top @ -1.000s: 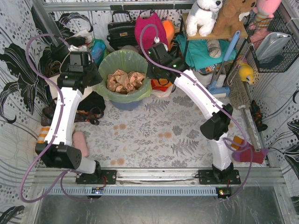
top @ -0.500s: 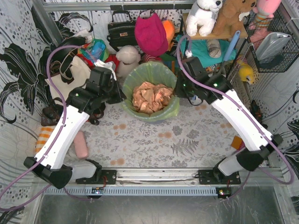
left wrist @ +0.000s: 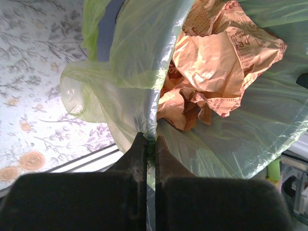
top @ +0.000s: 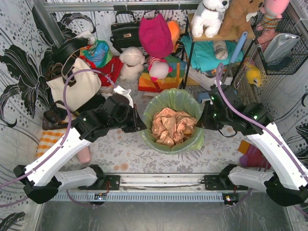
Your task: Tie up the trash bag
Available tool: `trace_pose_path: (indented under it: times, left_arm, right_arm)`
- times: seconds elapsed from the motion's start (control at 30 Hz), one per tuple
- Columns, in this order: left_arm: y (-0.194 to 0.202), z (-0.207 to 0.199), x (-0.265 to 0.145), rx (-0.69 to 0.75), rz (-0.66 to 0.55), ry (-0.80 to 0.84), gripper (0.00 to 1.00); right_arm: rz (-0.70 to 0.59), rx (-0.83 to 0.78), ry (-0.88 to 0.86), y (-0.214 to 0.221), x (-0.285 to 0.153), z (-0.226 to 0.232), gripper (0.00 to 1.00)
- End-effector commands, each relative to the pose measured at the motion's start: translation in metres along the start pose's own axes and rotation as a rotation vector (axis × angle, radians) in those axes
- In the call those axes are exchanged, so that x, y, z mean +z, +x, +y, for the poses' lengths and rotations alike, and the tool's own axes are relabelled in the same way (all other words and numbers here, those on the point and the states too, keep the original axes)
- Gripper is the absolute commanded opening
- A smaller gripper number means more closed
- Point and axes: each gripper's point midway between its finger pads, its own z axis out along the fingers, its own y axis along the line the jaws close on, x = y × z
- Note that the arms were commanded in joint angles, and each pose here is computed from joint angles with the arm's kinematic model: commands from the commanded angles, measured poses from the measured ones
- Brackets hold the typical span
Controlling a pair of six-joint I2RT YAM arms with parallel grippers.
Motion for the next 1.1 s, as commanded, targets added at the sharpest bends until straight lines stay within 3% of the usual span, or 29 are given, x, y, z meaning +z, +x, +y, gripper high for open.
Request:
trace_pose_path:
  times: [0.0, 0.17, 0.77, 0.87, 1.07]
  left_arm:
    - [0.023, -0.057, -0.018, 0.058, 0.087, 0.267, 0.00]
    - [0.031, -0.062, -0.018, 0.045, 0.129, 0.279, 0.00]
    - [0.023, -0.066, -0.048, -0.003, 0.109, 0.261, 0.00]
    - [0.026, -0.062, -0.047, -0.005, 0.113, 0.248, 0.12]
    - [0.023, -0.052, -0.042, 0.010, 0.099, 0.191, 0.34]
  right_arm:
    - [0.014, 0.029, -0.162, 0.006, -0.012, 0.028, 0.00]
    - [0.031, 0.048, -0.138, 0.015, -0.014, 0.019, 0.00]
    - [0.019, 0.039, -0.111, 0.003, -0.008, 0.023, 0.00]
    - [0.000, 0.039, -0.108, -0.001, -0.003, 0.024, 0.02]
    - [-0.037, 0.039, -0.087, -0.011, 0.005, 0.025, 0.24]
